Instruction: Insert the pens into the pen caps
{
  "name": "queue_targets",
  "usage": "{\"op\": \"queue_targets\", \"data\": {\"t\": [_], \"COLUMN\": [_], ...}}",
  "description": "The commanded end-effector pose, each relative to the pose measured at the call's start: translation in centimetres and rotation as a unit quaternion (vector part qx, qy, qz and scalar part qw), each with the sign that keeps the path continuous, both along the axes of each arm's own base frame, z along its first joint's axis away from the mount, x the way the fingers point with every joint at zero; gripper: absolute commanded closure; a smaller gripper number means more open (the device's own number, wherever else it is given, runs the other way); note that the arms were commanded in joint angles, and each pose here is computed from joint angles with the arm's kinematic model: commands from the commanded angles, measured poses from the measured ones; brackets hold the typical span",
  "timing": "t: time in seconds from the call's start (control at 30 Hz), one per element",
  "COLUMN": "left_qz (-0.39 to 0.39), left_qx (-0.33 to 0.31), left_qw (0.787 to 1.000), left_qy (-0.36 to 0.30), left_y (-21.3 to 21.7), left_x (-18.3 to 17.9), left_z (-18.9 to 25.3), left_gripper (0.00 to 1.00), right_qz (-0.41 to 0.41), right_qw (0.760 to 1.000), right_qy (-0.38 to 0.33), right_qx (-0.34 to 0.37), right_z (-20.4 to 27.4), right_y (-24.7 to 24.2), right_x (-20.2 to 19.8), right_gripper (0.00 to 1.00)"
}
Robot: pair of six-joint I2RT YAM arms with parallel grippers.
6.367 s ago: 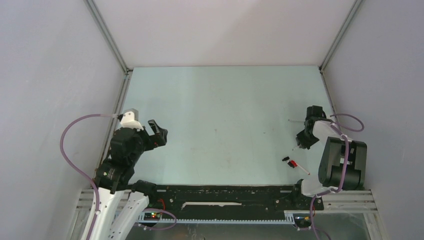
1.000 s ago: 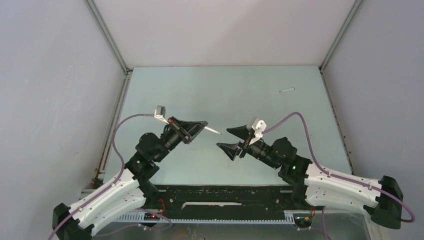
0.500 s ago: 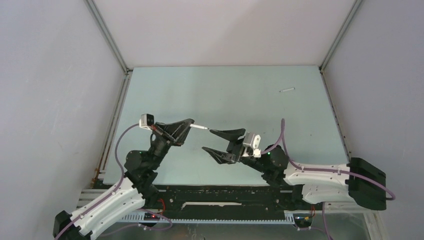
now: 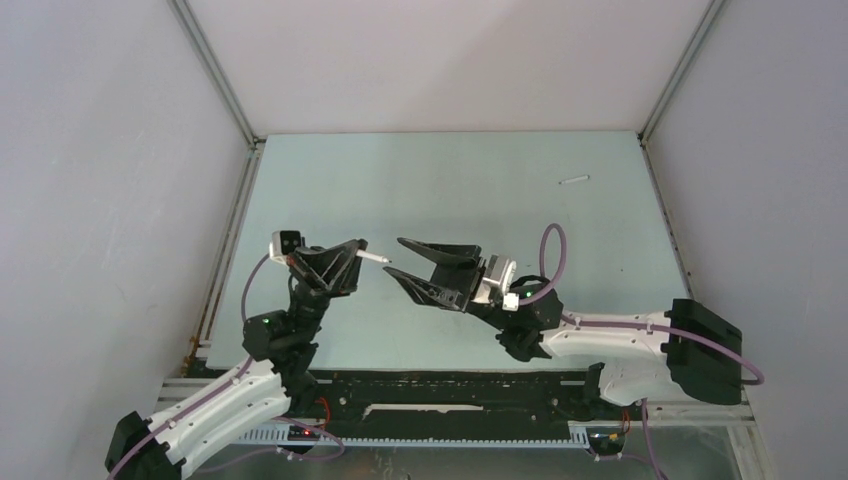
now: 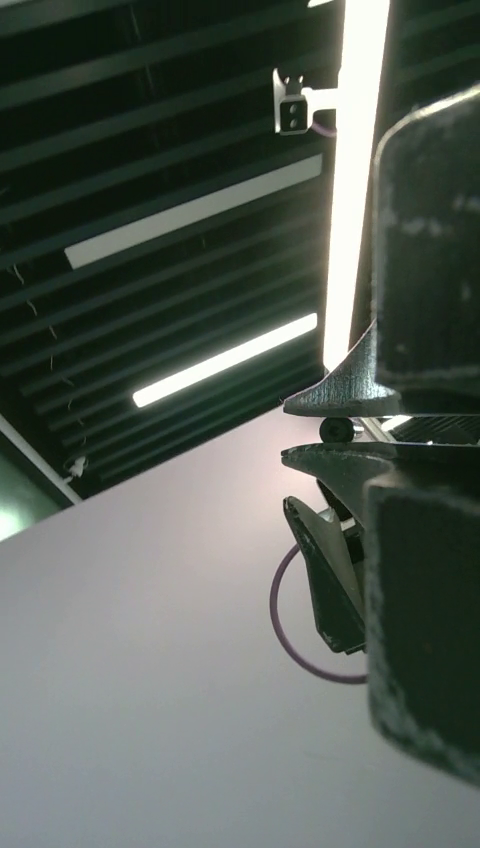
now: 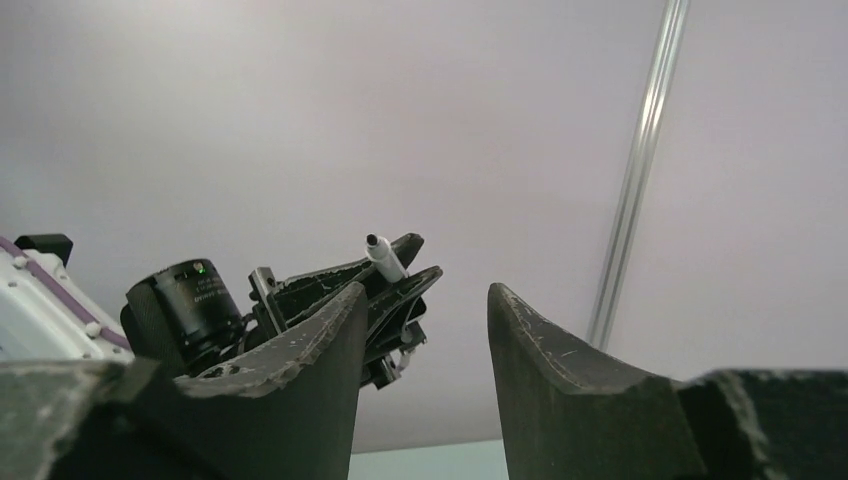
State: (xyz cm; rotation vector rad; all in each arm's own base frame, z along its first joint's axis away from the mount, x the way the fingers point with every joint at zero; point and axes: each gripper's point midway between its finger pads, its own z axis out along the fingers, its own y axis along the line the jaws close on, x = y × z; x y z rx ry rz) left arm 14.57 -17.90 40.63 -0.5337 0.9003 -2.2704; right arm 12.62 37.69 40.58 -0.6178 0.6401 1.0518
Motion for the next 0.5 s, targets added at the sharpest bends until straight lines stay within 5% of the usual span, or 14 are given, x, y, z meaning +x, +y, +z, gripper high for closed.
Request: {"op": "queue_targets", "data": {"t": [0.0,0.47], "left_qz": [-0.015,-0.013], "left_qx": [-0.035,-0.051], "left_qw": [0.999,0.997], "left_qy": [-0.036,-0.048], "left_y": [1.1,2.0], "left_x": [-1.8,-2.6], "left_z": [1.2,1.6], "left_gripper": [1.00,1.00], "right_qz": [0.016,0.059], "right_qw": [0.998,0.997], "right_qy": [-0.036,-0.053], "right_qx": [0.044,0.011], "right_z": [3.4,3.4], "right_y": [0.2,3.8], "right_x": [-1.2,-2.9], "right_gripper": [0.52,0.58]}}
